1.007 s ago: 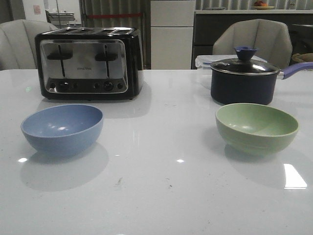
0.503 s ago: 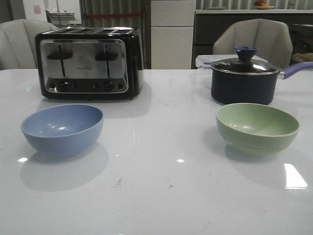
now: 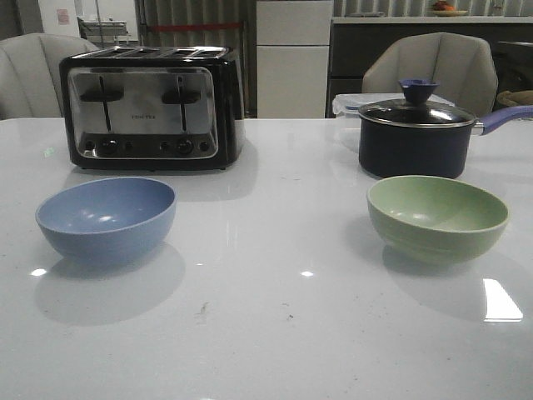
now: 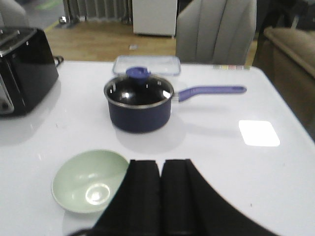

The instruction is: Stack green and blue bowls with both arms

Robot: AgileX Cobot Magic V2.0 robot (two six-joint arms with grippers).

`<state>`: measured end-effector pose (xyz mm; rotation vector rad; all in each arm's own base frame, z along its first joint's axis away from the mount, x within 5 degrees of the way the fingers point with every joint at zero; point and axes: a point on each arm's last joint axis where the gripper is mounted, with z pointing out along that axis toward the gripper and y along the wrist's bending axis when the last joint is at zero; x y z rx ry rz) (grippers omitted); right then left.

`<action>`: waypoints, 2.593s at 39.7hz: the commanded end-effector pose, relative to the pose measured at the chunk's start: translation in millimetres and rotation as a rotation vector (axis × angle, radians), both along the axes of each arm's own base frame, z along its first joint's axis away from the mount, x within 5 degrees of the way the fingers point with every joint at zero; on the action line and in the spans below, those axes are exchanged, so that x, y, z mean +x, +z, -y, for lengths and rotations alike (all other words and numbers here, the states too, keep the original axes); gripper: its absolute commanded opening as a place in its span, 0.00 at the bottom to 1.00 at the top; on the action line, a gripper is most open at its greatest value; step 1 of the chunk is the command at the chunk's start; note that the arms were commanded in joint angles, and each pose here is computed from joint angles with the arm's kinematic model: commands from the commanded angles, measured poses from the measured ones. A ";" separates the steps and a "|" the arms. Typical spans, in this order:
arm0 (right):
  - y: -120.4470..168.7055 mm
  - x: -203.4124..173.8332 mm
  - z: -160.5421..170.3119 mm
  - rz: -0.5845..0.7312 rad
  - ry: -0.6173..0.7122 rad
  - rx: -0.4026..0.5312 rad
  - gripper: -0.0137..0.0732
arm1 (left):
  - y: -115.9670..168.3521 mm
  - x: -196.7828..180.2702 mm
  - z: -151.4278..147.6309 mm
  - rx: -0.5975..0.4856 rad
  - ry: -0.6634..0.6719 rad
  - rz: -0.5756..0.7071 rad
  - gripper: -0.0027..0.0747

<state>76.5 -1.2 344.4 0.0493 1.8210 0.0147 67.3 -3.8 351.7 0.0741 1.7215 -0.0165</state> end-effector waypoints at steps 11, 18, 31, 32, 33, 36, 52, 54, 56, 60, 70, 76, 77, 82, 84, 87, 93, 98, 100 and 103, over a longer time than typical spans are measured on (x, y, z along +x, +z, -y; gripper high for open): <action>-13.9 48.0 2.4 -0.227 -0.007 -0.002 0.22 | -12.0 40.9 2.2 -0.013 0.000 -0.122 0.15; -27.3 65.8 3.0 -0.333 -0.006 0.001 0.29 | -17.4 50.6 2.2 0.001 0.003 -0.169 0.17; -51.2 94.3 3.9 -0.482 -0.006 0.005 0.78 | -21.7 58.1 2.6 0.009 0.002 -0.204 0.73; -52.4 97.4 3.8 -0.492 -0.005 0.010 0.78 | -21.7 58.1 2.6 0.009 0.002 -0.204 0.72; -53.7 101.6 3.6 -0.509 -0.005 0.017 0.78 | -21.6 58.2 2.6 0.009 0.002 -0.202 0.71; -55.0 117.3 2.1 -0.567 -0.001 0.056 0.78 | -21.6 58.2 2.6 0.009 0.002 -0.202 0.71; -75.7 200.9 -14.0 -0.761 0.160 0.197 0.78 | -21.6 58.2 2.6 0.009 0.002 -0.202 0.67; -80.3 211.3 -13.9 -0.768 0.160 0.202 0.78 | -21.6 58.2 2.6 0.009 0.002 -0.202 0.66; -86.3 220.5 -13.4 -0.780 0.155 0.203 0.78 | -21.6 58.2 2.6 0.009 0.002 -0.202 0.64; -96.5 239.2 -11.9 -0.783 0.142 0.203 0.78 | -21.6 58.2 2.6 0.009 0.002 -0.202 0.61; -123.5 276.2 -9.5 -0.811 0.123 0.206 0.78 | -21.6 58.2 2.6 0.009 0.002 -0.202 0.60; -133.8 289.5 -9.1 -0.831 0.122 0.208 0.70 | -21.6 58.2 2.6 0.009 0.002 -0.202 0.60; -133.9 290.8 -9.1 -0.831 0.122 0.208 0.65 | -21.6 58.2 2.6 0.009 0.002 -0.202 0.60; -138.0 293.0 -9.1 -0.845 0.124 0.209 0.47 | -21.6 58.2 2.6 0.009 0.002 -0.202 0.60; -138.9 293.3 -9.1 -0.847 0.123 0.209 0.41 | -21.6 58.2 2.6 0.009 0.002 -0.202 0.60; -137.7 293.5 -9.0 -0.842 0.123 0.207 0.34 | -21.6 58.2 2.6 0.009 0.002 -0.202 0.60; -130.0 291.5 -9.1 -0.824 0.130 0.199 0.22 | -21.6 58.2 2.6 0.009 0.002 -0.202 0.60; -113.0 285.2 -16.6 -0.792 0.163 0.170 0.22 | -21.6 58.2 2.6 0.009 0.002 -0.202 0.60; -101.9 281.0 -24.6 -0.765 0.194 0.146 0.22 | -21.6 58.2 2.6 0.009 0.002 -0.202 0.60; -87.4 273.7 -42.7 -0.730 0.260 0.105 0.22 | -21.6 58.2 2.6 0.009 0.002 -0.202 0.60</action>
